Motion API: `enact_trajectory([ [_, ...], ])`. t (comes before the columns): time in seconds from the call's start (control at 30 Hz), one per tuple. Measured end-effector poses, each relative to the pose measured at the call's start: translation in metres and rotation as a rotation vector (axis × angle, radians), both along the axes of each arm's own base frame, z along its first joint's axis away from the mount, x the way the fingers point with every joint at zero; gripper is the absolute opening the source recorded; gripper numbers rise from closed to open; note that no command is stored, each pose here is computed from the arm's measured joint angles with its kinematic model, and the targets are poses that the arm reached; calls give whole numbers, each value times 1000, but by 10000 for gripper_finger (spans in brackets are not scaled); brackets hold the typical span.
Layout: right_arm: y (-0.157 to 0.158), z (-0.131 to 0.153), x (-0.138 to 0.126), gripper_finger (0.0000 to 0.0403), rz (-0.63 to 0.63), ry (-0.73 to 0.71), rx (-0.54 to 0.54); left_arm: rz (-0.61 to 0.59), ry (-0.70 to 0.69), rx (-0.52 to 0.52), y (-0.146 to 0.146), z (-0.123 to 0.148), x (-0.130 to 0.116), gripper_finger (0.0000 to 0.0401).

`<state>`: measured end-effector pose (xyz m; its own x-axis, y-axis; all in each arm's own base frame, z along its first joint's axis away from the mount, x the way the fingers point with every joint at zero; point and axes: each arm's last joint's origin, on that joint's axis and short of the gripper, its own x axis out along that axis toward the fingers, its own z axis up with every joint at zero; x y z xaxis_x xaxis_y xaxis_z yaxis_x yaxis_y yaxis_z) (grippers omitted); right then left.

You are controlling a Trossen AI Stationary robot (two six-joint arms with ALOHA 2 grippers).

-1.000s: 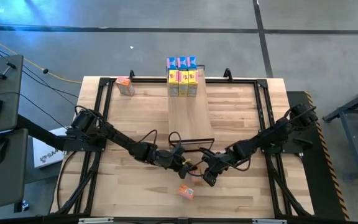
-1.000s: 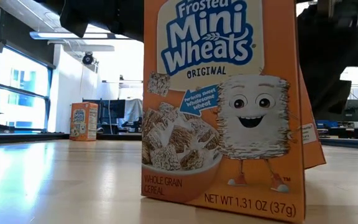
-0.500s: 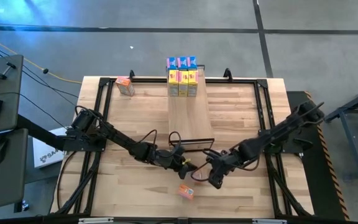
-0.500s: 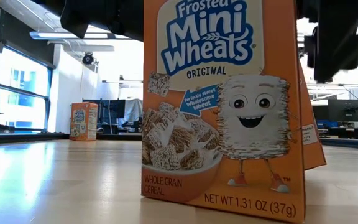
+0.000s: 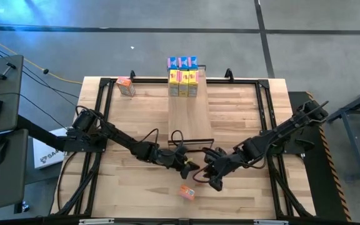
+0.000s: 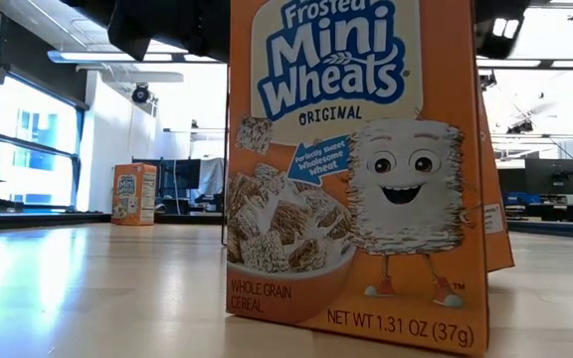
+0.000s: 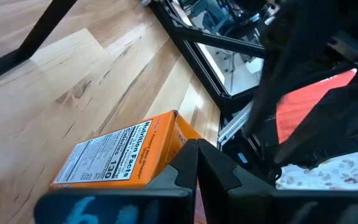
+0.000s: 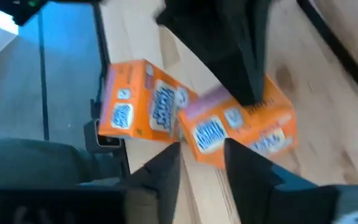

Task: Stack cereal on shelf
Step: Put the bottom right orange cereal box on the shelf

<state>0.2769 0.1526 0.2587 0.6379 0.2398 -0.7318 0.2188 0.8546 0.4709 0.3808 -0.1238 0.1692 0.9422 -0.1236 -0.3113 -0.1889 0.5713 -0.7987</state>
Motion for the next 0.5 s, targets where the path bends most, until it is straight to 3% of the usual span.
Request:
enact_trajectory([
  [0.23,-6,0,5,8,58,-56,-119,-2,-1,-2,0,0,0,0],
  [0.5,0,-18,18,13,159,-35,-125,-1,-8,-3,0,1,1,0],
])
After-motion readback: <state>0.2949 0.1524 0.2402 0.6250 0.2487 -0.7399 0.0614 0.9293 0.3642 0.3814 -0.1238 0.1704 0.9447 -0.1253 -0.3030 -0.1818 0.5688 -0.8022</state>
